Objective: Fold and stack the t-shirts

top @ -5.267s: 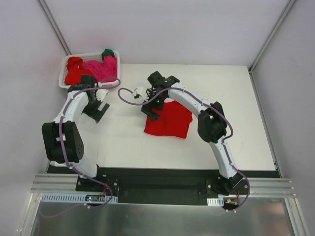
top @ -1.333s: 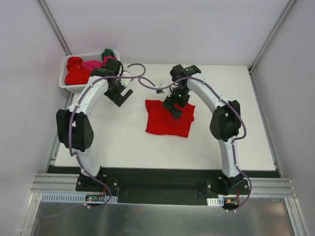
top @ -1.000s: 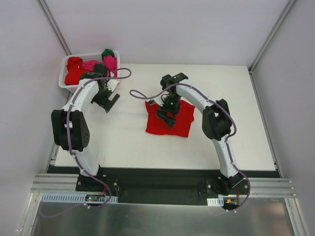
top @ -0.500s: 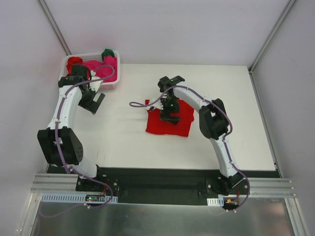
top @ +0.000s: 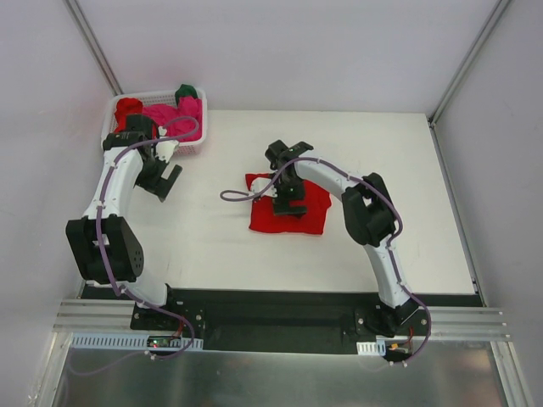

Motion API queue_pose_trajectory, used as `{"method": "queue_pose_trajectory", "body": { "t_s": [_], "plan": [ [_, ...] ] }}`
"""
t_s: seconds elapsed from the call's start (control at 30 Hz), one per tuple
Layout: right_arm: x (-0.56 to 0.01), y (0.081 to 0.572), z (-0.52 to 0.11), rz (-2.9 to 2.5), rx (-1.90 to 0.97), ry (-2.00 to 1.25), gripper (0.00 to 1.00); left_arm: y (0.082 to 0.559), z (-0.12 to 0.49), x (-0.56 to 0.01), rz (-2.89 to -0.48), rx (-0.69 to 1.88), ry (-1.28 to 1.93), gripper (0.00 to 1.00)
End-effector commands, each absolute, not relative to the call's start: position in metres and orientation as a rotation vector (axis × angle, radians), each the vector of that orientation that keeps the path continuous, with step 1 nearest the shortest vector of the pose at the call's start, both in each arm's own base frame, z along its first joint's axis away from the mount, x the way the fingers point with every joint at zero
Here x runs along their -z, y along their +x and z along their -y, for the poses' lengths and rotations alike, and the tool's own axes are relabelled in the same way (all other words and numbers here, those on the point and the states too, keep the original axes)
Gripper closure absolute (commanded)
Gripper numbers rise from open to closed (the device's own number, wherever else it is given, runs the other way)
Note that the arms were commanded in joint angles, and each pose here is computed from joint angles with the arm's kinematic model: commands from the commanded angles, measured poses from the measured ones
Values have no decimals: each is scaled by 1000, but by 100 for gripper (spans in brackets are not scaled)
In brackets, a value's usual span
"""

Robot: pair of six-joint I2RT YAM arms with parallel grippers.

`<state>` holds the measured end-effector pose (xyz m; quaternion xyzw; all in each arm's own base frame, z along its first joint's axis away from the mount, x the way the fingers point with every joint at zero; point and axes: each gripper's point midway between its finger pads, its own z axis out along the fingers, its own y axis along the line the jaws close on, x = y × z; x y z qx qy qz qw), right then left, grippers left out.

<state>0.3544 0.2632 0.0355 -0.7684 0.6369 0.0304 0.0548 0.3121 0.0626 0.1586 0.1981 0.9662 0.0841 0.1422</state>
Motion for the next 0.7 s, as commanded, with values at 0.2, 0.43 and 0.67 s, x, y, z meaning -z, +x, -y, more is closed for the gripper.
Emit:
{"method": "queue_pose_trajectory", "body": {
  "t_s": [0.2, 0.43, 0.67],
  "plan": [
    [-37, 350, -237, -2440, 49, -2080, 0, 316, -59, -166, -2772, -215, 565, 1],
    [-39, 333, -249, -2806, -112, -1586, 0, 314, -57, -163, -2780, -202, 571, 1],
    [-53, 331, -268, -2995, -402, -1089, 0, 303, -61, -163, -2786, -241, 595, 1]
  ]
}}
